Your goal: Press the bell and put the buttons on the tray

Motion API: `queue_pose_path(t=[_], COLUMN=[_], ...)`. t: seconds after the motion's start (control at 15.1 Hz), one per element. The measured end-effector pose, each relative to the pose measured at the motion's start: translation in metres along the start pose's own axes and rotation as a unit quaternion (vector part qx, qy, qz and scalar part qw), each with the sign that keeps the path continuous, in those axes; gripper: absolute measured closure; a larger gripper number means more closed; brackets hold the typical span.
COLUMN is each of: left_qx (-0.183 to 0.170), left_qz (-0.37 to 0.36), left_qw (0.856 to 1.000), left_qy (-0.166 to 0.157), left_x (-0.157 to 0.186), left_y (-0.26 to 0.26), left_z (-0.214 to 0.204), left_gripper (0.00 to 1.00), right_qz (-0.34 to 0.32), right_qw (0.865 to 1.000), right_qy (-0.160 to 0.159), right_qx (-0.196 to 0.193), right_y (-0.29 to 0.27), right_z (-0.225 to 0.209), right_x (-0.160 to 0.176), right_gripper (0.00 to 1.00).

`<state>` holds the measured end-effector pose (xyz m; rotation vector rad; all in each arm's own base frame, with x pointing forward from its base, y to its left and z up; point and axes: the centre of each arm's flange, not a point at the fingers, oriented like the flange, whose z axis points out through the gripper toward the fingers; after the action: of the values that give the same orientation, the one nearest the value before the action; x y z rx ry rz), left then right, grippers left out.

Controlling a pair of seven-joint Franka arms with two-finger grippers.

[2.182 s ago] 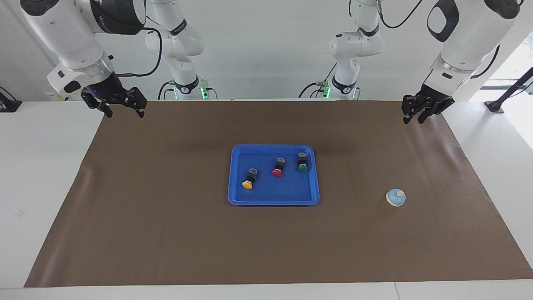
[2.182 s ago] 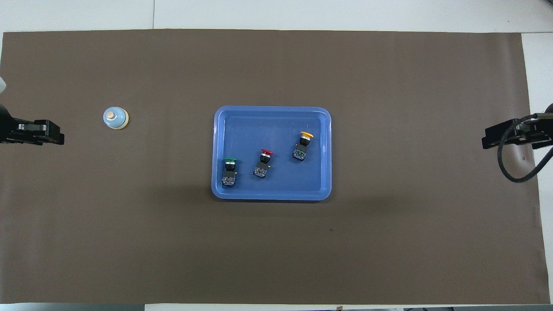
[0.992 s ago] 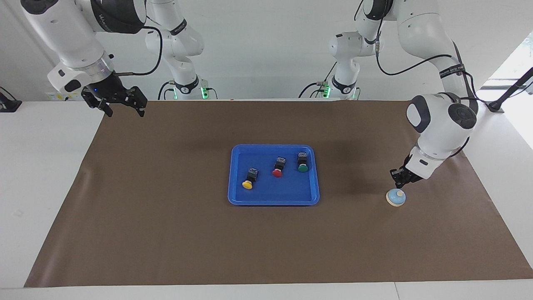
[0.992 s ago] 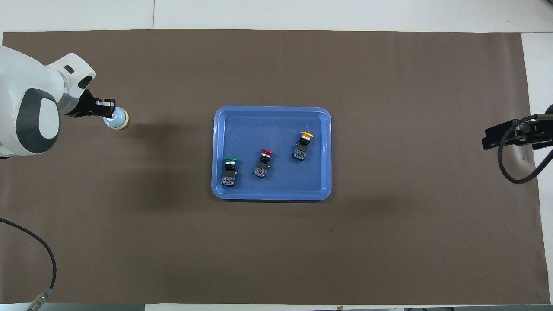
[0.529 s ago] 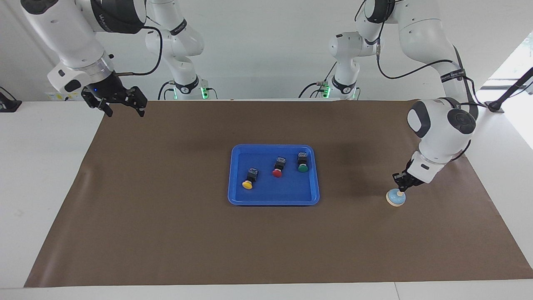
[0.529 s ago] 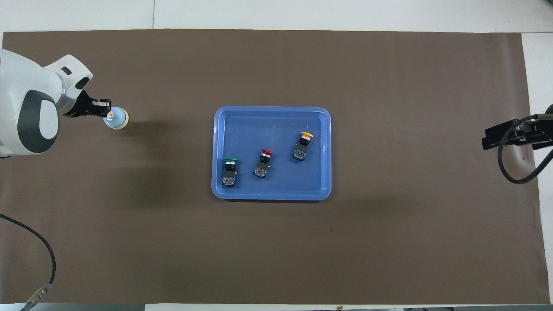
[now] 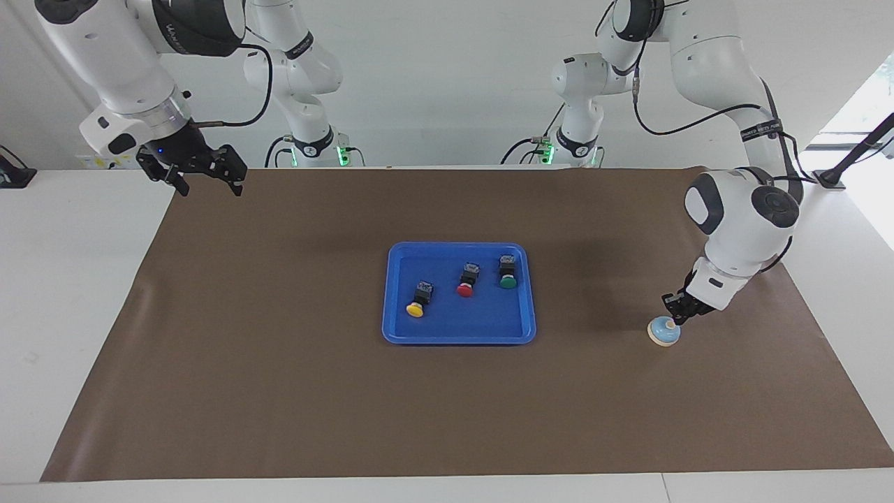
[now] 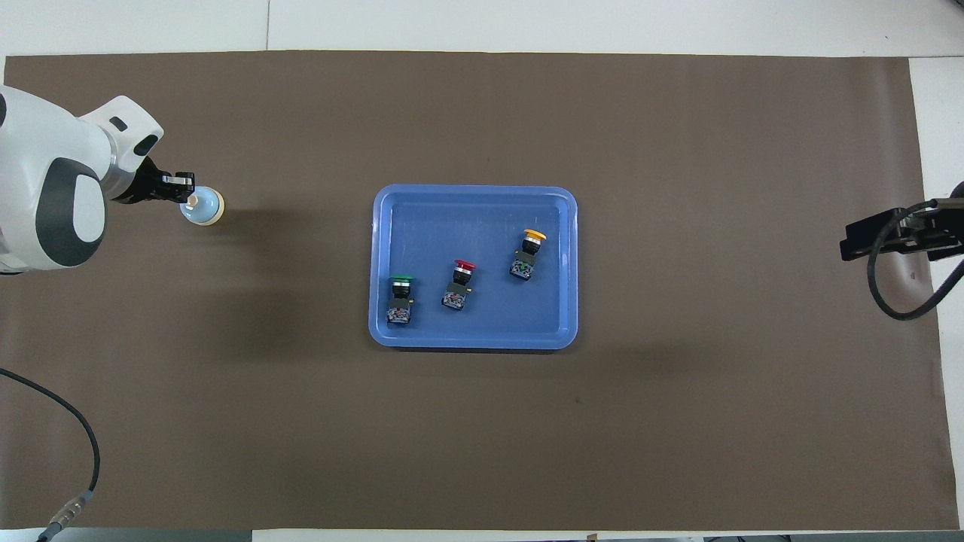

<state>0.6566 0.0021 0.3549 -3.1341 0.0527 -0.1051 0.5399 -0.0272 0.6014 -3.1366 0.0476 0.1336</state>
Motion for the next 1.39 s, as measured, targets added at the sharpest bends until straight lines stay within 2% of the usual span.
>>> queue_pose_path(t=[0.2,0.6,0.86,0.99,1.39], left_qx=[0.006,0.009,0.011,0.014,0.022], left_qz=[0.008,0.01,0.006,0.003,0.001], left_qw=[1.0,1.0,1.0,1.0,1.0], left_qy=[-0.003,0.012,-0.005,-0.017,-0.012], left_x=[-0.002,-0.006,-0.009,-0.014,-0.066], left_y=[0.002,0.002,-0.003,-0.006,-0.001], left_z=[0.015,0.015,0.003,-0.034,-0.187], left_gripper=[0.99,0.99,0.99,0.83,0.21], right_qz=[0.0,0.0,0.0,0.0,0.0], right_qw=[1.0,1.0,1.0,1.0,1.0], right_qy=[0.0,0.0,0.0,0.0,0.0], right_qx=[0.0,0.0,0.0,0.0,0.0], right_y=[0.0,0.0,0.0,0.0,0.0], right_z=[0.0,0.0,0.0,0.0,0.0], right_x=[0.0,0.0,0.0,0.0,0.0], right_gripper=[0.0,0.0,0.0,0.0,0.0])
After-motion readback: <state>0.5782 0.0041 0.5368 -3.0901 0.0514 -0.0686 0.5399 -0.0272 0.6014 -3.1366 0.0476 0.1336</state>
